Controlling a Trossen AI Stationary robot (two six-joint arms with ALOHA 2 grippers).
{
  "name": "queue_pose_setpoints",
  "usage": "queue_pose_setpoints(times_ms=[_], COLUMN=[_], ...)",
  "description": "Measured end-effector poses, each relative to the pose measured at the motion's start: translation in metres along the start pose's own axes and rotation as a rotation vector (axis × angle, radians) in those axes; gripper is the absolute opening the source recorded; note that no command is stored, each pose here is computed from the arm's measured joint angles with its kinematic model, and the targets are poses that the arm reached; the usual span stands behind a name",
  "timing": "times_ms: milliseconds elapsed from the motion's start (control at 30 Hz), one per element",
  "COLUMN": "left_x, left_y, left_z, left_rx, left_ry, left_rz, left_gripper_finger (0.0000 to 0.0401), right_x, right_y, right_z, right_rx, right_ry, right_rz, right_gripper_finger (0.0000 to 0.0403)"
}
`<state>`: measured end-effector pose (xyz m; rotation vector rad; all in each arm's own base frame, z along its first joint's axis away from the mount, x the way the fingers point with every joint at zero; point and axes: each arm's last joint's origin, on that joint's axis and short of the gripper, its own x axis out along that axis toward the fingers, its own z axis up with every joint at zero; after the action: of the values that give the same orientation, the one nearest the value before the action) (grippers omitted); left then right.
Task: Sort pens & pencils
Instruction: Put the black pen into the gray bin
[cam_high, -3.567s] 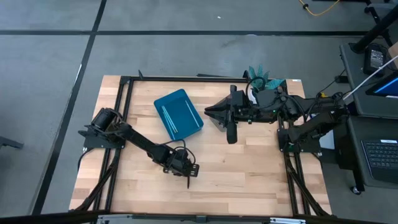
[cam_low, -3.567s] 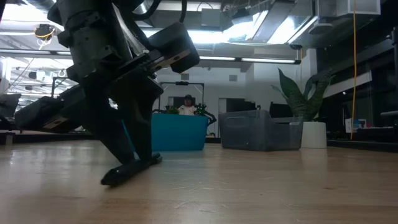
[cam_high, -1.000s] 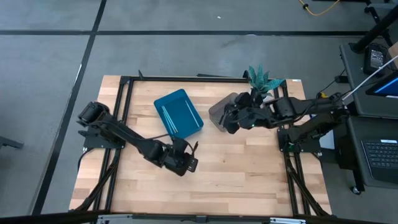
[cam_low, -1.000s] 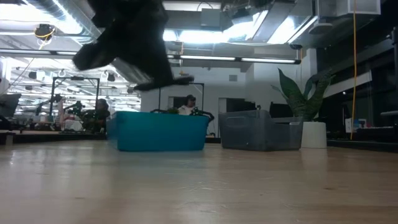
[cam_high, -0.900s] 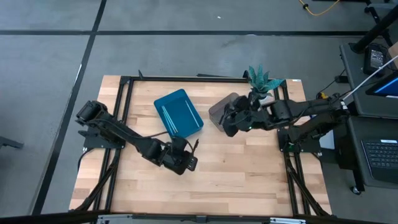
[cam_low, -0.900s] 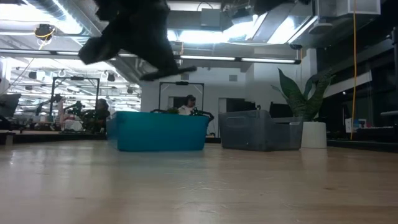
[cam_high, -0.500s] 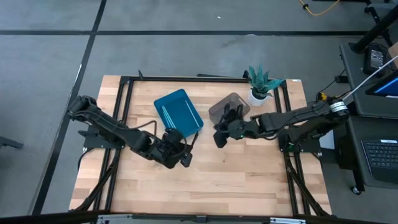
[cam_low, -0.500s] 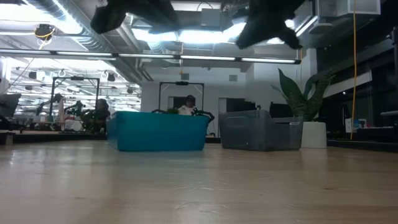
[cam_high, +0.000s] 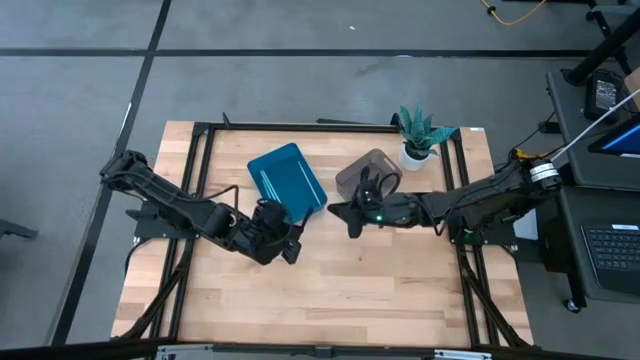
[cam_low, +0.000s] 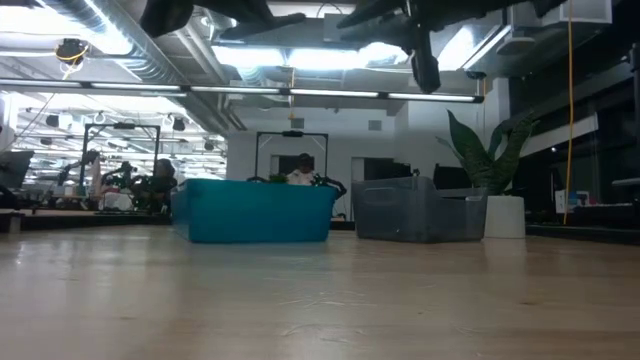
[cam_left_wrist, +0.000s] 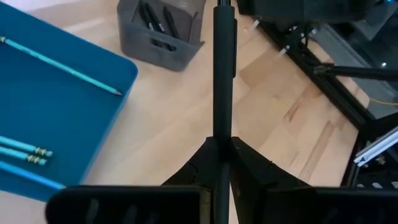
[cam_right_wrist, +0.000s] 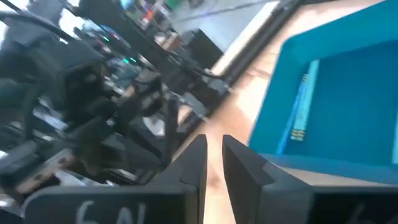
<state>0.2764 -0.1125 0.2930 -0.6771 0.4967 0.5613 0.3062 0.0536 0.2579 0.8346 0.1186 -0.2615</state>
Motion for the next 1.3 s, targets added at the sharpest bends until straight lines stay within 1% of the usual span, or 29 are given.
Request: queue_pose_setpoints(times_ms=[100, 233, 300, 467, 600, 833, 1100, 1300], left_x=[-0.003, -0.005, -0.005, -0.004, -0.001, 0.004, 0.009, 0.011], left_y=[0.001, 0.000, 0.000, -0.002, -0.002, 0.002, 0.005, 0.004], left_z=[0.003, 0.005, 0.006, 0.011, 0.016, 0.021, 0.027, 0.032], left_rx=[0.003, 0.004, -0.001, -0.007, -0.004, -0.011, -0.008, -0.003], left_ry=[-0.013, -0.027, -0.032, -0.052, -0.064, -0.057, -0.059, -0.069], left_rz=[-0.001, -0.016, -0.021, -0.038, -0.045, -0.028, -0.021, -0.042], left_gripper_finger=[0.0025, 0.0025, 0.0025, 0.0025, 0.0025, 0.0025, 0.0025, 0.0025], right_x=[-0.002, -0.004, -0.005, -0.003, 0.003, 0.009, 0.008, 0.008], right_y=[-0.003, -0.009, -0.009, -0.011, -0.012, -0.011, -0.009, -0.010], right_z=[-0.002, -0.005, -0.005, -0.008, -0.012, -0.016, -0.015, -0.015], right_rx=[0.052, 0.087, 0.112, 0.119, 0.149, 0.165, 0.172, 0.170], right_ry=[-0.032, -0.063, -0.069, -0.070, -0.070, -0.063, -0.074, -0.071], right_rz=[0.053, 0.108, 0.118, 0.121, 0.154, 0.216, 0.235, 0.230], right_gripper_finger=[0.0055, 0.0068, 0.0077, 0.0096, 0.0106, 0.0108, 0.0114, 0.0114])
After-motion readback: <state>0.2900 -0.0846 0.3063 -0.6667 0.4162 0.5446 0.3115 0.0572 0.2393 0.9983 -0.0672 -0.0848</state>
